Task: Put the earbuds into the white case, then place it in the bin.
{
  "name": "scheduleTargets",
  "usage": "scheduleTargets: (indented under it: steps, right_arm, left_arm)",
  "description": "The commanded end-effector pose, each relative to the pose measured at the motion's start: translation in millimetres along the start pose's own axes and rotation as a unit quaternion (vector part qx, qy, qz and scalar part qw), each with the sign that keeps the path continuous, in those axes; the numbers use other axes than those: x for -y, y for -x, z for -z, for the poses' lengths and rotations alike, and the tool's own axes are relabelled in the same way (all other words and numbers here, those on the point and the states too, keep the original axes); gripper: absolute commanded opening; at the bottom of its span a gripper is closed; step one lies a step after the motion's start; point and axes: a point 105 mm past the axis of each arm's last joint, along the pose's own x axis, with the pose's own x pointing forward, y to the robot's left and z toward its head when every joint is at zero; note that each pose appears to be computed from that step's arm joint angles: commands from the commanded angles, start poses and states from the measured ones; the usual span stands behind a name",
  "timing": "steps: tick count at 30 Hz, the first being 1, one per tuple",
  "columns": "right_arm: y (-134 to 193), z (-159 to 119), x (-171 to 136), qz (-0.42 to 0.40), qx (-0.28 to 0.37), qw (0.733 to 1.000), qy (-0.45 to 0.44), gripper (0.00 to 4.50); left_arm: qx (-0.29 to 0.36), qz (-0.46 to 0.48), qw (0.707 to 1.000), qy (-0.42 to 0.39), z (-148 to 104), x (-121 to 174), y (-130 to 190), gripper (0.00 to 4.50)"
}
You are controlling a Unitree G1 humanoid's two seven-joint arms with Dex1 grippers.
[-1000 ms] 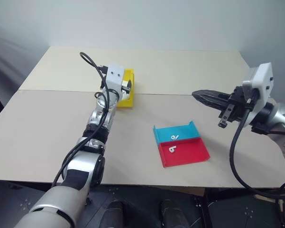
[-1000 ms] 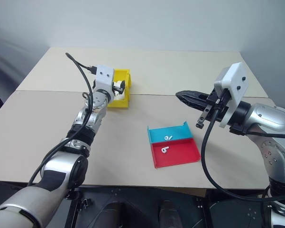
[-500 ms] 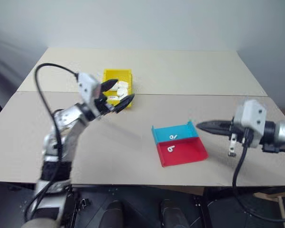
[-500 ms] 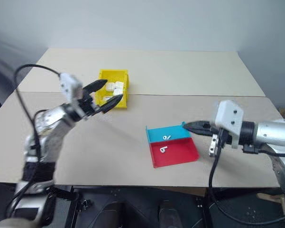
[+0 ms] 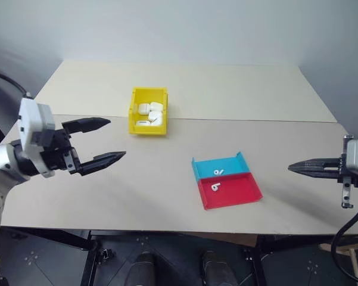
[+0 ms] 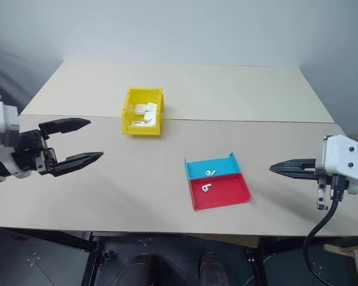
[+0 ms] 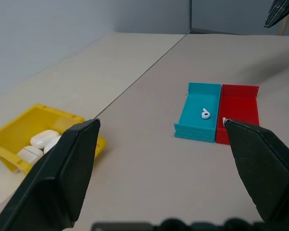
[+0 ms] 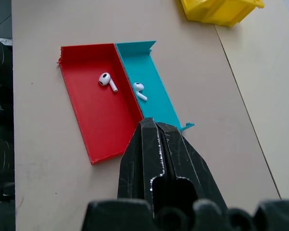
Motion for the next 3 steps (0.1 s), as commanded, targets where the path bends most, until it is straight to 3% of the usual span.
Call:
scheduleTargets:
  steps: [1, 3]
  right_arm:
    - [2.9, -11.7, 7.4, 0.014, 0.009, 1.0, 0.026, 0.0]
    - [1.6, -12.4, 7.5, 0.014, 0.014, 0.999, 0.027, 0.0]
  left_arm:
    - [0.01, 0.01, 1.0, -0.008, -12.1, 0.8, 6.1, 4.48]
    - [0.01, 0.015, 1.0, -0.007, -12.3, 2.4, 6.0, 4.48]
